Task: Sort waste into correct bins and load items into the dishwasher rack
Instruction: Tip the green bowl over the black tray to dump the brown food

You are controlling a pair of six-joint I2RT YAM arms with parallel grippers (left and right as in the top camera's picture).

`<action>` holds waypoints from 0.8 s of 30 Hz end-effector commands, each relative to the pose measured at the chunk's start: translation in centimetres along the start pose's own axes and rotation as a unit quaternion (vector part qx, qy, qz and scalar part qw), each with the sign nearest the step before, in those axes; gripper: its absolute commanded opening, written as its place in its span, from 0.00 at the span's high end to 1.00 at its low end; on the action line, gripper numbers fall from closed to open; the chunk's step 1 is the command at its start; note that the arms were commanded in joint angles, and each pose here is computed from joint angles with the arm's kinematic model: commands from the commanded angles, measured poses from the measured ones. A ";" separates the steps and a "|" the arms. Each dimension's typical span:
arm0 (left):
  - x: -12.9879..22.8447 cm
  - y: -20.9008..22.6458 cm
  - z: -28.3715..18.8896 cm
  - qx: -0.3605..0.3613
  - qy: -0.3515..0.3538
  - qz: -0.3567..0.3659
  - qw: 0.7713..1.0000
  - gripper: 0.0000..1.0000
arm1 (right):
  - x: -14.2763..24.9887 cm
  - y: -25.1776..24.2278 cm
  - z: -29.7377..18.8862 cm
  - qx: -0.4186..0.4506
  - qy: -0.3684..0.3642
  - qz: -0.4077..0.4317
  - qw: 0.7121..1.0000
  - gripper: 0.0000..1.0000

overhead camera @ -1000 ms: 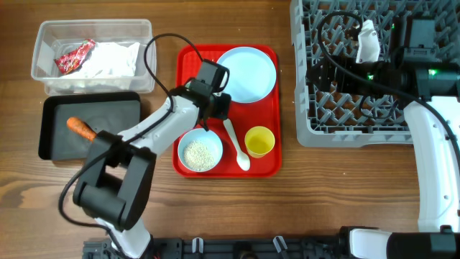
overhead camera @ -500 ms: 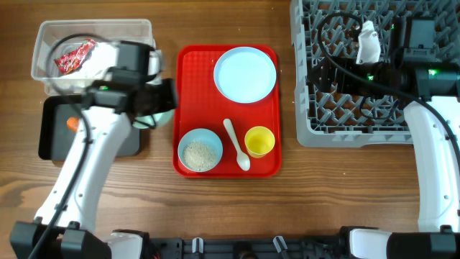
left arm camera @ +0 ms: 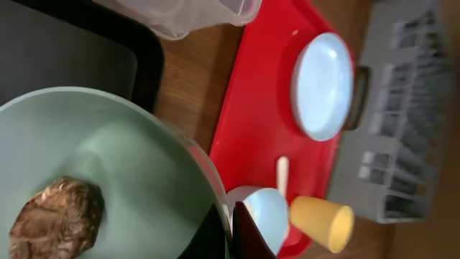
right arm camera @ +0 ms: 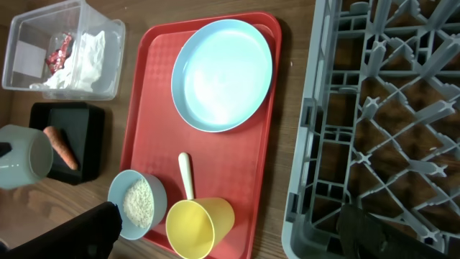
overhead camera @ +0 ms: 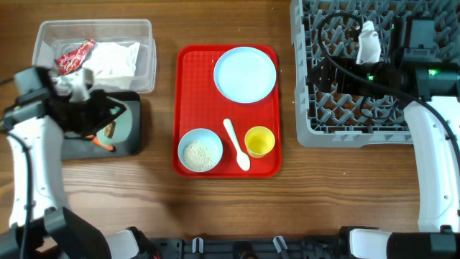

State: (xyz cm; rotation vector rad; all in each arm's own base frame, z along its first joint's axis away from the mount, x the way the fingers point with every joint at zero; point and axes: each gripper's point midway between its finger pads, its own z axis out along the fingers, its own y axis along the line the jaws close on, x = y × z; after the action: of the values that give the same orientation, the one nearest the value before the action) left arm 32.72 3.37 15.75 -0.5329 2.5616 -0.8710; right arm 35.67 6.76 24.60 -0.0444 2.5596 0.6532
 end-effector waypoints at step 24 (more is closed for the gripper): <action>-3.4 0.8 -3.5 0.401 -0.052 -0.170 0.899 0.96 | 0.0 0.0 -0.2 0.004 0.003 0.011 1.000 0.00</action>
State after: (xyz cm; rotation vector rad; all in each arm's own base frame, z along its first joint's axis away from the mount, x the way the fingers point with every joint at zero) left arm 33.91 7.22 17.92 -0.7100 1.8488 -1.7681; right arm 35.34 6.77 24.41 -0.0291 2.5769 0.6599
